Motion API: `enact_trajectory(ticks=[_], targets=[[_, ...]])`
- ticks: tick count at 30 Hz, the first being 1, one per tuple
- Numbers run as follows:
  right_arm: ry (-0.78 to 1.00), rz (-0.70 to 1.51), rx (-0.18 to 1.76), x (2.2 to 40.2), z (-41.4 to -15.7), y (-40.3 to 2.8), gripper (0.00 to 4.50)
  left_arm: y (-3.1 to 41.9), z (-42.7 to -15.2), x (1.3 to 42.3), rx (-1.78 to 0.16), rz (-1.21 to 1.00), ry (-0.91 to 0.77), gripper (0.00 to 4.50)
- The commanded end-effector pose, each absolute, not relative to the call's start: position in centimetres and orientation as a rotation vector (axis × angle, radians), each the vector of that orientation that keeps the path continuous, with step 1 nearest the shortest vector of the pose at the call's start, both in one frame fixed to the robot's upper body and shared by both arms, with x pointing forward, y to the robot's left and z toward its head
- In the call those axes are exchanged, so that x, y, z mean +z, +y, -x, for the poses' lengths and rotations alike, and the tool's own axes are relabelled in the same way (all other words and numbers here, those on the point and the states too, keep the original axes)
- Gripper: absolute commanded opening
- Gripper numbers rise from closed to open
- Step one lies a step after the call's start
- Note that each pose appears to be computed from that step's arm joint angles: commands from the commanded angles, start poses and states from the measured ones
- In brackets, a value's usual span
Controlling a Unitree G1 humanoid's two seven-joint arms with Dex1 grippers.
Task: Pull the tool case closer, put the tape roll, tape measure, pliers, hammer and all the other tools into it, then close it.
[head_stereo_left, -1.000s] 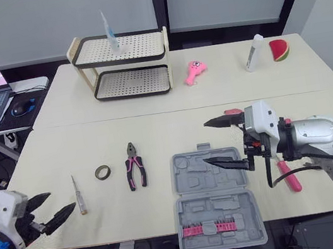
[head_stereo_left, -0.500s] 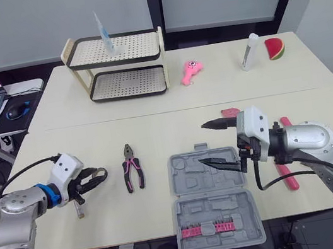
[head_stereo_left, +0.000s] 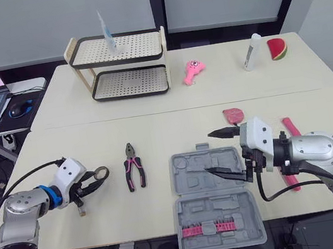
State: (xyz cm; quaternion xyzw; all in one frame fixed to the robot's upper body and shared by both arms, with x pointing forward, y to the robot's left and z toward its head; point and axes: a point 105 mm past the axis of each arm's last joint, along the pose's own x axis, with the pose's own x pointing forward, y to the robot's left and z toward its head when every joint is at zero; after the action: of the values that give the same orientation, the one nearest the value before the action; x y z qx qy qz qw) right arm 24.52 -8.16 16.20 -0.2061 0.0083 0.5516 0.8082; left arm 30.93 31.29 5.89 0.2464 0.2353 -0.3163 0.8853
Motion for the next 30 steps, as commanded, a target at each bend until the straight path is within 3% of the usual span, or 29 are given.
enact_trajectory(ticks=[1, 10, 17, 24, 30], targets=[[-0.037, 0.462, 1.18, 17.3, -24.1, -7.8, 4.5, 30.5, -31.9, 6.0, -0.675, -0.523, 0.456, 1.97], [-0.025, 0.465, 1.158, 17.3, -24.2, -8.2, 4.5, 30.6, -31.9, 3.6, -0.693, -0.556, 0.556, 1.97], [-0.015, 0.454, 1.153, 17.0, -24.1, -8.2, 4.5, 30.6, -32.2, 3.5, -0.689, -0.547, 0.539, 1.97], [-0.011, 0.453, 1.165, 16.9, -23.9, -7.9, 4.5, 30.9, -31.7, 3.8, -0.709, -0.544, 0.533, 0.01], [-0.003, 0.452, 1.175, 16.6, -23.9, -7.8, 4.5, 30.8, -31.8, 5.9, -0.776, -0.579, 0.507, 0.01]])
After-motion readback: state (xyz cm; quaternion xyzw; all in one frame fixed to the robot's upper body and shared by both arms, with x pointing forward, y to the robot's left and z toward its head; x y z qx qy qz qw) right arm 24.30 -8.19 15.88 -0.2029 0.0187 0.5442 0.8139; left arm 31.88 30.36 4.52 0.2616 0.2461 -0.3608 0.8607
